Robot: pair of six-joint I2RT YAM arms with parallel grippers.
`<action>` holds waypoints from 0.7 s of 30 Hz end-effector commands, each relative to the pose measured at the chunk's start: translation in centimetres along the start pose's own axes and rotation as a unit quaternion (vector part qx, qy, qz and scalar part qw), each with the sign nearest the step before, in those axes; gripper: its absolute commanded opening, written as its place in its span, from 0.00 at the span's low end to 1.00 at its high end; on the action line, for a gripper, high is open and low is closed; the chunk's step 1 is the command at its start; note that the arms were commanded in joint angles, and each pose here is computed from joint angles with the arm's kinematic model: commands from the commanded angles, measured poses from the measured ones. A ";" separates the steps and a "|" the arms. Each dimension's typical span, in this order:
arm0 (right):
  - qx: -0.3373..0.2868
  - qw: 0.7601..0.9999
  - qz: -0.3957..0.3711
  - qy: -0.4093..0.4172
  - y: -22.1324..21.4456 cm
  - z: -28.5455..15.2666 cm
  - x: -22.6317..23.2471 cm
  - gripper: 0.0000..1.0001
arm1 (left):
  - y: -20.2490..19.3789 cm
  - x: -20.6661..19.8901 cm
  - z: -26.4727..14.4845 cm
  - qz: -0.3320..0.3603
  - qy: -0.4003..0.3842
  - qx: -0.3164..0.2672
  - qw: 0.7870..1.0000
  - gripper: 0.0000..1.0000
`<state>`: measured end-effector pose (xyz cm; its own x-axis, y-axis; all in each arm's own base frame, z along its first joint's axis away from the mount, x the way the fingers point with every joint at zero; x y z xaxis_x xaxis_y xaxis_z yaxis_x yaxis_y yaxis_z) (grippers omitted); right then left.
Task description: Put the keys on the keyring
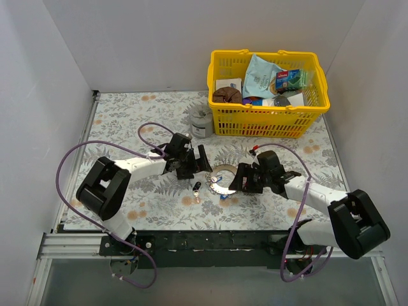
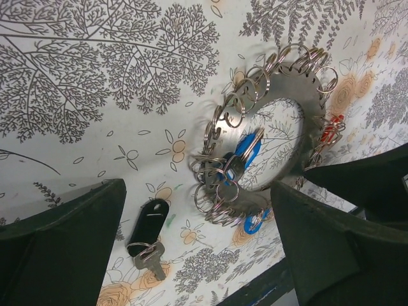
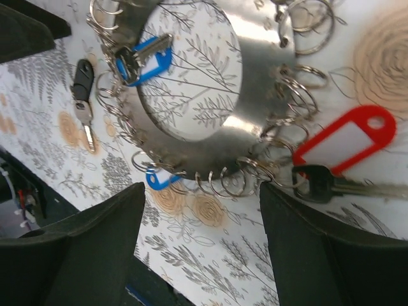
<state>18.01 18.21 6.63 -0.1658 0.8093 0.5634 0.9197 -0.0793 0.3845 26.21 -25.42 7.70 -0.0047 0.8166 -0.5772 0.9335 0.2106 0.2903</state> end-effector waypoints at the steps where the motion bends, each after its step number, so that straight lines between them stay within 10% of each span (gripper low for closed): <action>1: 0.018 0.999 0.019 0.018 -0.2 1.4 0.2 0.81 | -0.8 0.2 0.2 0.000 0.018 0.014 1.000 0.97; 21: -0.014 0.999 -0.004 -0.038 3.3 1.1 0.3 0.82 | -1.4 -2.3 -2.1 0.021 0.012 -0.043 0.999 0.81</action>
<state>20.98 20.39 6.86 -0.1687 0.7913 0.5877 0.9237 -0.0813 0.3745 23.00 -27.04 7.52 0.0108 0.8310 -0.5562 0.9426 0.1773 0.2831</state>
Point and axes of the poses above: each gripper's point midway between its finger pads, its own z axis out along the fingers, its own x axis along the line the jaws close on, y = z × x, the point moved 4 cm from there along -z, back along the fingers
